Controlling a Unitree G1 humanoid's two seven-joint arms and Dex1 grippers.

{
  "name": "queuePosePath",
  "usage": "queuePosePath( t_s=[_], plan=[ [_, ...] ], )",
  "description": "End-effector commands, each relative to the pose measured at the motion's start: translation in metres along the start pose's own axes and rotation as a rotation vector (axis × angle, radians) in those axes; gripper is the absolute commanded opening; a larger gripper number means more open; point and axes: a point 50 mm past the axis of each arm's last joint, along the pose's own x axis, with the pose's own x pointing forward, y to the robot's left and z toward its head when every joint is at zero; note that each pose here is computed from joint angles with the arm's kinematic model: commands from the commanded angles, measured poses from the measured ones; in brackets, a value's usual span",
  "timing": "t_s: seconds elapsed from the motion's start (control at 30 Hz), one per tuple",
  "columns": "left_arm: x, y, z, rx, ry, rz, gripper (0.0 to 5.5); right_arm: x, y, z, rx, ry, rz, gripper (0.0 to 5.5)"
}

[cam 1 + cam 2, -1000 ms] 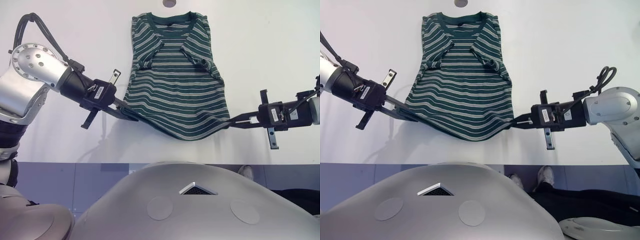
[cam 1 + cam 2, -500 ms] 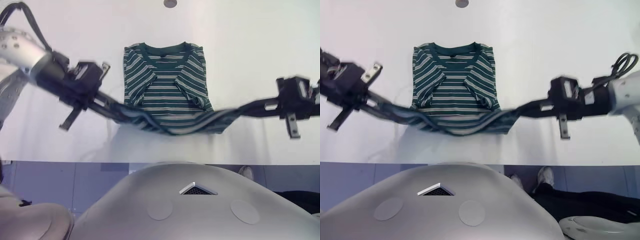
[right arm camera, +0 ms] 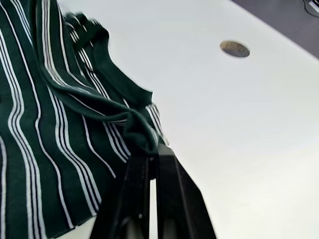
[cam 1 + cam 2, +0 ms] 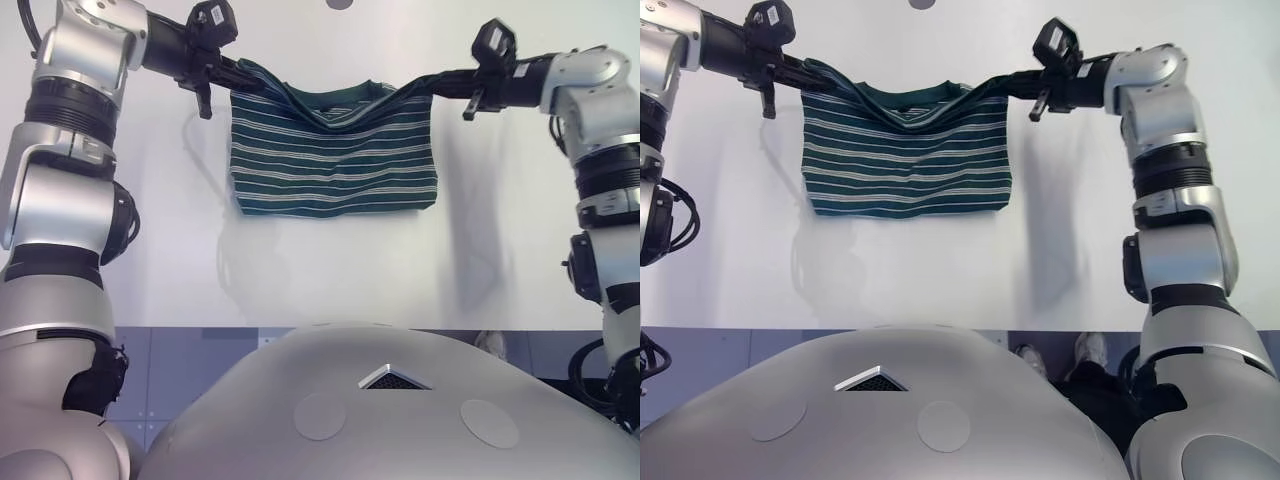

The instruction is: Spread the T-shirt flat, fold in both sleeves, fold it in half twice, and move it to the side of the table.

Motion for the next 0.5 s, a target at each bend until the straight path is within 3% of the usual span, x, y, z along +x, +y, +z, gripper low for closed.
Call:
queuePosePath(
  t_s=[0.03, 0.23, 0.27, 0.5],
  plan=[
    [0.003, 0.008, -0.002, -0.001, 0.019, 0.106, 0.03, 0.011, -0.004, -0.005, -0.017, 0.017, -0.08, 0.0],
    [0.006, 0.008, -0.02, -0.072, 0.053, 0.156, 0.03, 0.017, -0.01, -0.016, 0.098, -0.002, -0.212, 0.0],
    [0.005, 0.01, -0.022, -0.087, 0.06, 0.194, 0.0, 0.017, -0.012, -0.017, 0.136, -0.014, -0.238, 0.26],
    [-0.005, 0.019, -0.032, -0.22, 0.028, 0.39, 1.35, 0.026, -0.023, -0.008, 0.508, -0.167, -0.419, 1.6]
  ],
)
